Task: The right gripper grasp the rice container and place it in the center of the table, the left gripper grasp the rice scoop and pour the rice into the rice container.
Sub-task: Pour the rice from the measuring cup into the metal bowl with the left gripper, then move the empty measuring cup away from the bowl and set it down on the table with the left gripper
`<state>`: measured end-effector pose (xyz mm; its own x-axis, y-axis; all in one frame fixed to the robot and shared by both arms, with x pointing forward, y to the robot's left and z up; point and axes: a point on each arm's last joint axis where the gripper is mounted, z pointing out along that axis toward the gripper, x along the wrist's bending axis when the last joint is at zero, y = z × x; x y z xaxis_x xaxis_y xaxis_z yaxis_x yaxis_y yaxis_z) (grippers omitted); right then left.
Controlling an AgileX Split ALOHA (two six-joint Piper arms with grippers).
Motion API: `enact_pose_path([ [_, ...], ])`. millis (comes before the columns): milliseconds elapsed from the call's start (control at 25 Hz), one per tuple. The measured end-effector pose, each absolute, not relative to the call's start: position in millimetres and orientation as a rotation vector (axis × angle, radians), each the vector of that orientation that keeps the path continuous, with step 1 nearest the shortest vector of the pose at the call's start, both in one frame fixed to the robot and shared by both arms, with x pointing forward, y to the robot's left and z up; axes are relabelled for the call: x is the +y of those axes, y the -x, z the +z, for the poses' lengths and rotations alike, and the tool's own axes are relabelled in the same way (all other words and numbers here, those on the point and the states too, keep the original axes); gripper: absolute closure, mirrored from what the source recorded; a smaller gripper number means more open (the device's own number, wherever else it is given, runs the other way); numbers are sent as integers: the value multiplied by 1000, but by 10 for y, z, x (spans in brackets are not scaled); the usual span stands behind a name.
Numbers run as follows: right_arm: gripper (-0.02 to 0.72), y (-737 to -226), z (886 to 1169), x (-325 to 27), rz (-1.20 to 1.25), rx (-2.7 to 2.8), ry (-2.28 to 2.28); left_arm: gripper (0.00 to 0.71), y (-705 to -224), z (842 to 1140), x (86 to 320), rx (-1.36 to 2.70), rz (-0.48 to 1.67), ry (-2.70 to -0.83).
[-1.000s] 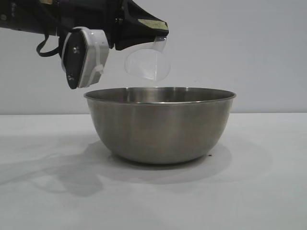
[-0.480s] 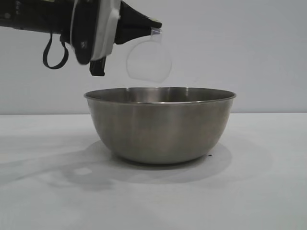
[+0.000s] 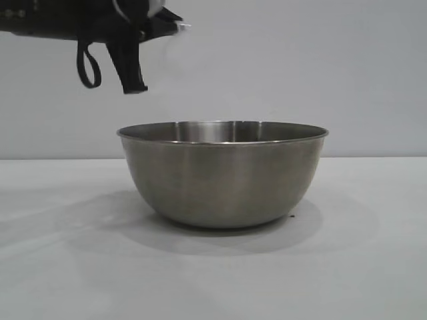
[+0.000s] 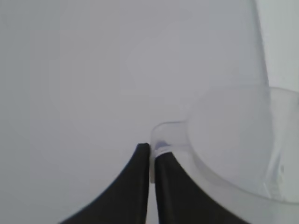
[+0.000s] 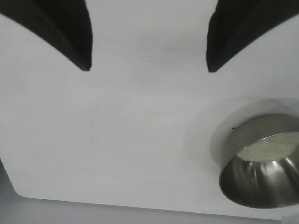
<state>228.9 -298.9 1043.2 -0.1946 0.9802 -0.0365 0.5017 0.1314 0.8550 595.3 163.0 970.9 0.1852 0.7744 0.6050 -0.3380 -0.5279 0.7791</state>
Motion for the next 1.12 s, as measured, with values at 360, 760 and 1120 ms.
enact_pose_path([
  [360,261,-2289,10432,-2989,969,1781,-1432,710,-5911,9570,1844,895,1322,-1352],
  [760,261,-2289,10432,-2989,969,1781,-1432,710,-5582,9195,2075,1210,1163,-1312],
  [1120,261,-2289,10432,-2989,969,1781,-1432,710,-5401,8973,2158,1294,1125,-1377],
])
